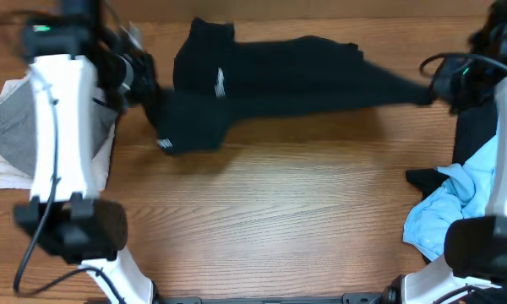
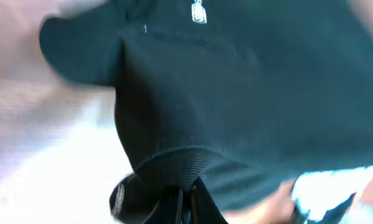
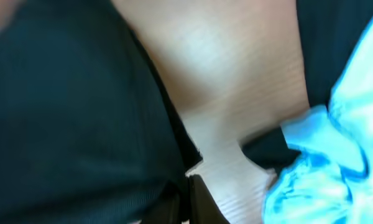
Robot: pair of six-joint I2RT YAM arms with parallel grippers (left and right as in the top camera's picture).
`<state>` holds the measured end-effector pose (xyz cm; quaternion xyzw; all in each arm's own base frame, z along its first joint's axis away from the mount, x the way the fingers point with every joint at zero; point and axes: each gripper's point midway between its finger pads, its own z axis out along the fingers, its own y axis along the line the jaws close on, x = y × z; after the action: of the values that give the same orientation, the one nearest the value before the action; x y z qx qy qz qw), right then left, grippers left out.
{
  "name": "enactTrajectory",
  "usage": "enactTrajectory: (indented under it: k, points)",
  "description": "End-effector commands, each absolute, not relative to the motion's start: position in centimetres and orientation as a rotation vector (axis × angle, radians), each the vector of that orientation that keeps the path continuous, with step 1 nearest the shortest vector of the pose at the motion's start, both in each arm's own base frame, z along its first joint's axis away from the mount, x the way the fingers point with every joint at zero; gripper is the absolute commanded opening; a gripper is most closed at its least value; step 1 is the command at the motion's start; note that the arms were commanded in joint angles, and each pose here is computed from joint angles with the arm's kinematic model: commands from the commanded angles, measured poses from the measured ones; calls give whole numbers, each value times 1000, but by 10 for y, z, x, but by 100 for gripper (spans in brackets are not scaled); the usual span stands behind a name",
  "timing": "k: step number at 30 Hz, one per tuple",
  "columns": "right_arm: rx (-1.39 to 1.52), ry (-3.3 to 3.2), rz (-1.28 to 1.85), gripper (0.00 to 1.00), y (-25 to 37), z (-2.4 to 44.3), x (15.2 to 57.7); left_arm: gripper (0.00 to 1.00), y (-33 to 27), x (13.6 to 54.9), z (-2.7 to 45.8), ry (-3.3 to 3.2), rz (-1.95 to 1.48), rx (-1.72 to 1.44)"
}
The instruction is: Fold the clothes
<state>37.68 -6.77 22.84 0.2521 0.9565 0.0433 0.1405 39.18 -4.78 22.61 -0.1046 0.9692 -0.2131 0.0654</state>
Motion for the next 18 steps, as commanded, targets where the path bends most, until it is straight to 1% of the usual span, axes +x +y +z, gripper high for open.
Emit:
enactTrajectory:
  k: [1, 3, 6, 9, 13, 18]
  points:
    - [794, 2931, 25, 4, -77, 170, 348, 4, -59, 352, 143, 3230, -566, -184]
    - [816, 3011, 21, 4, -74, 143, 331, 4, -65, 324, 106, 3351, -570, -193]
    - [855, 3115, 14, 4, -68, 107, 304, 4, -71, 286, 64, 3470, -603, -220]
    - [1020, 3152, -72, 4, -71, 75, 277, 4, -70, 250, 34, 3564, -608, -265]
    - [1154, 3176, -108, 4, -72, 51, 251, 4, -68, 215, 12, 3628, -610, -288]
    - [1268, 3167, -174, 4, -81, 42, 232, 4, -67, 193, 6, 3601, -605, -299]
